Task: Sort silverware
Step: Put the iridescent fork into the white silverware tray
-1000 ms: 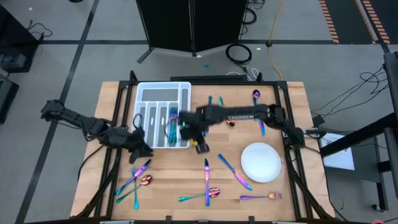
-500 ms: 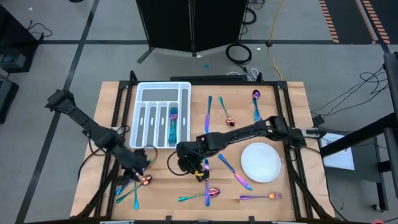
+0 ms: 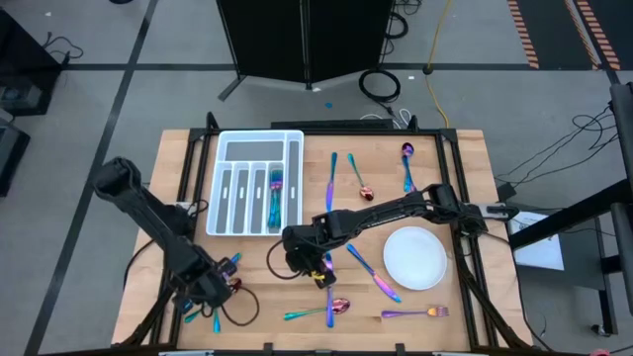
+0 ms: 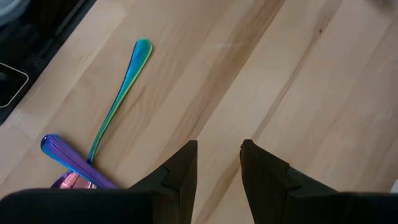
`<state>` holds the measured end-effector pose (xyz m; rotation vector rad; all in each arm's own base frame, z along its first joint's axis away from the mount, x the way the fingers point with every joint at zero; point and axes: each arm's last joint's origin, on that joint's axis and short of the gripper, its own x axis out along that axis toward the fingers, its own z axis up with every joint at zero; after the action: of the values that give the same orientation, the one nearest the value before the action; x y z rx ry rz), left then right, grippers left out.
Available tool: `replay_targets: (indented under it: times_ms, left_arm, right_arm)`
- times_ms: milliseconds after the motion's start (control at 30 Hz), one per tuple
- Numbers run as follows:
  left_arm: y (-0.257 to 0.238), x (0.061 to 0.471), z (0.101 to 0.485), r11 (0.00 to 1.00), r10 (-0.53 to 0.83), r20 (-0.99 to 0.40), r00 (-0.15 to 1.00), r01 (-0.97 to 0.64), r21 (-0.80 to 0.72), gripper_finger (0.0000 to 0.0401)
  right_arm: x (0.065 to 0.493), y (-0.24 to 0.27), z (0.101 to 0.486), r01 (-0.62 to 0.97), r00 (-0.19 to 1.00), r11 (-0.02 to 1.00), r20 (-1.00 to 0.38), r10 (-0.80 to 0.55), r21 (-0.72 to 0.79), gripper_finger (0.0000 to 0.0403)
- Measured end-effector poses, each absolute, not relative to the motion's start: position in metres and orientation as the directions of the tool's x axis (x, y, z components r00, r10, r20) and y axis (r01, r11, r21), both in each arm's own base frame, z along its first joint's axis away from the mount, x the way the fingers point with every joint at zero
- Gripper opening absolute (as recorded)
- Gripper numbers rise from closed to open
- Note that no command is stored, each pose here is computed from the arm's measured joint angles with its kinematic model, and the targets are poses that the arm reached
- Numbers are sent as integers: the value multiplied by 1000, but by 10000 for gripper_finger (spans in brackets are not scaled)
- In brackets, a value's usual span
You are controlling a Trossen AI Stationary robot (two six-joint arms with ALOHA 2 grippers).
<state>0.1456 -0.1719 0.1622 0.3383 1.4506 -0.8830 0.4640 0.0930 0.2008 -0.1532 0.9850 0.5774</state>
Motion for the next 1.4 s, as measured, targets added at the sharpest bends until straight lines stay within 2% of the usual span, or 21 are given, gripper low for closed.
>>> replay_targets:
  times_ms: [300, 833, 1400]
  left_arm:
    - [-178, 145, 147, 601, -210, -973, -93, 773, -203, 152]
    - [-186, 138, 135, 522, -112, -990, -90, 842, -136, 149]
    - [-181, 135, 138, 528, -64, -994, -90, 842, -110, 36]
  right_arm:
    - [465, 93, 201, -528, 426, 840, -815, 392, 128, 107]
    - [465, 93, 201, -525, 425, 841, -815, 393, 131, 107]
    - [465, 93, 201, -525, 426, 841, -815, 393, 131, 107]
